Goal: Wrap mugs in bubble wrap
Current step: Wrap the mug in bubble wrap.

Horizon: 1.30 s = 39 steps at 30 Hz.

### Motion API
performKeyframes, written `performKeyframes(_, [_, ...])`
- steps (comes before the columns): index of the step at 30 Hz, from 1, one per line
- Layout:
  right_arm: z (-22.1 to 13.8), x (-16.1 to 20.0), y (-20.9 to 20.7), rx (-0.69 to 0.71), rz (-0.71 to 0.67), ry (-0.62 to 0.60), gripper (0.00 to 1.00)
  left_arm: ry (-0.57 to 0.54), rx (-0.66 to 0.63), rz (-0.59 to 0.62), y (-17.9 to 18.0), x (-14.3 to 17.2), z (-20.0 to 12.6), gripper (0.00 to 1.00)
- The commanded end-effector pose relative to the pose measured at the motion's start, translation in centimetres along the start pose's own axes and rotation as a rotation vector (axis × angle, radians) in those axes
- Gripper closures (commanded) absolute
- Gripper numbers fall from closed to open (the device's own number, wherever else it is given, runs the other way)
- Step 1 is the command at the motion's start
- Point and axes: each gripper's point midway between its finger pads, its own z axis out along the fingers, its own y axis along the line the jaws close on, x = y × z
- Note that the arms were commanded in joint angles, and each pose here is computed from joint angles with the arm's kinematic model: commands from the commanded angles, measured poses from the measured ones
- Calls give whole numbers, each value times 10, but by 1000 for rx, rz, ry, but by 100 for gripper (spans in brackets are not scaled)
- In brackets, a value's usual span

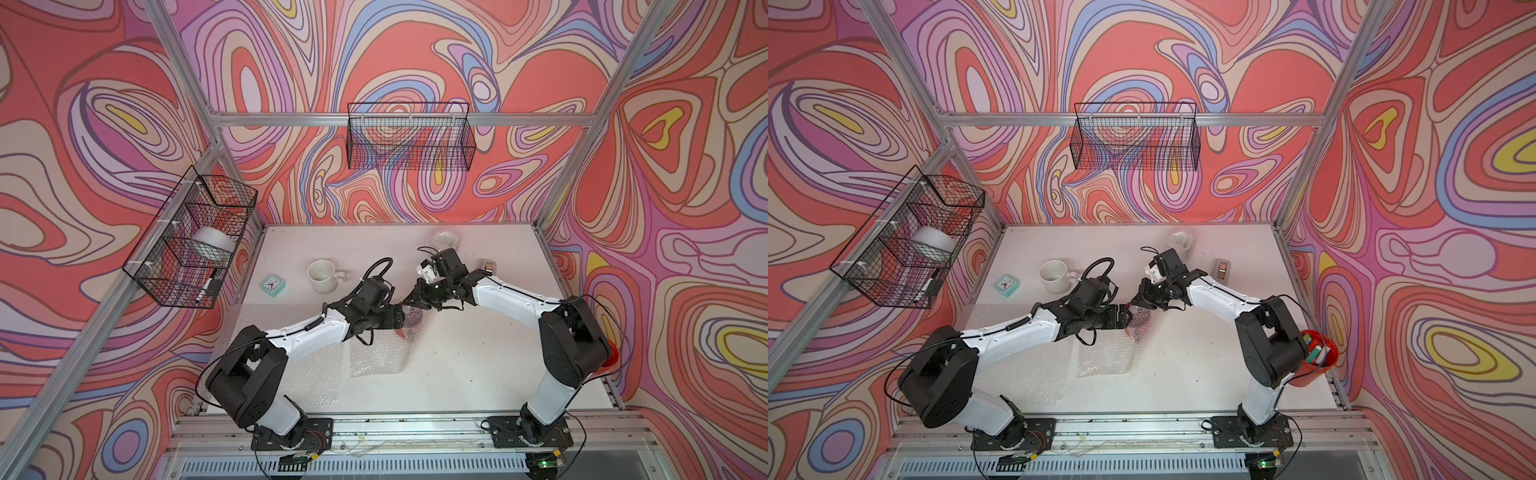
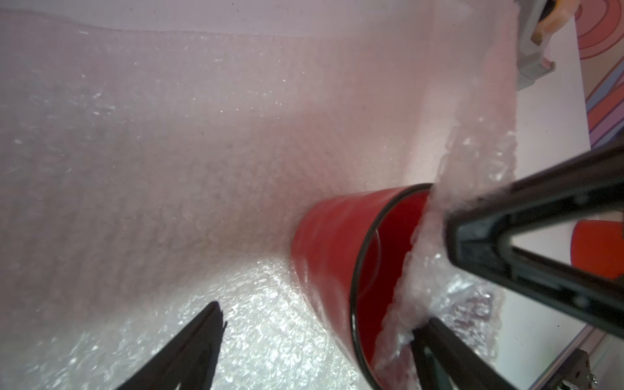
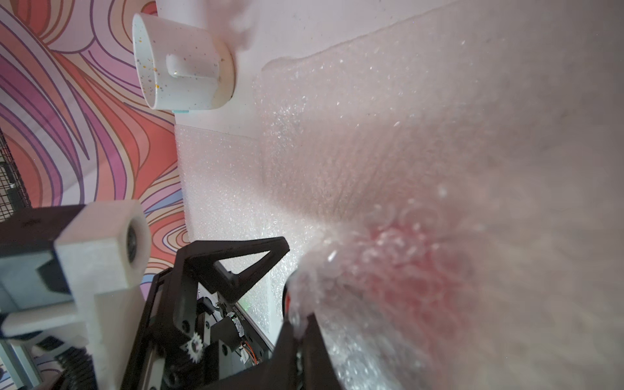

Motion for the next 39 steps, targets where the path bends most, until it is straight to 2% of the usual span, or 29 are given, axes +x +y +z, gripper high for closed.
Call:
performKeyframes(1, [-26, -7, 20, -1, -89, -80, 77, 20, -55, -22, 9, 3, 4, 13])
performKeyframes(6, [-52, 0, -10, 193, -111, -156, 63, 23, -53, -31, 9, 5, 4, 13])
performKeyframes(9, [-57, 10, -33, 329, -128, -150, 55, 21, -55, -33, 9, 5, 3, 13])
performKeyframes(15, [-43, 19, -47, 519, -196, -83, 36, 11, -49, -37, 7, 1, 2, 13])
performKeyframes(21, [-22, 21, -65, 609, -187, -20, 28, -9, -47, -45, 5, -3, -4, 13])
performKeyframes(27, [3, 28, -89, 658, -154, 56, 21, -39, -8, -52, -1, -7, -8, 13])
performKeyframes(30, [10, 29, -91, 645, -141, 71, 21, -29, 16, -55, -5, -6, -3, 9])
performKeyframes(35, [13, 28, -77, 571, -134, 52, 22, -2, 3, -66, -3, 1, 7, 9])
performKeyframes(39, [3, 23, -51, 468, -173, -9, 23, 6, -51, -85, 8, 3, 14, 11])
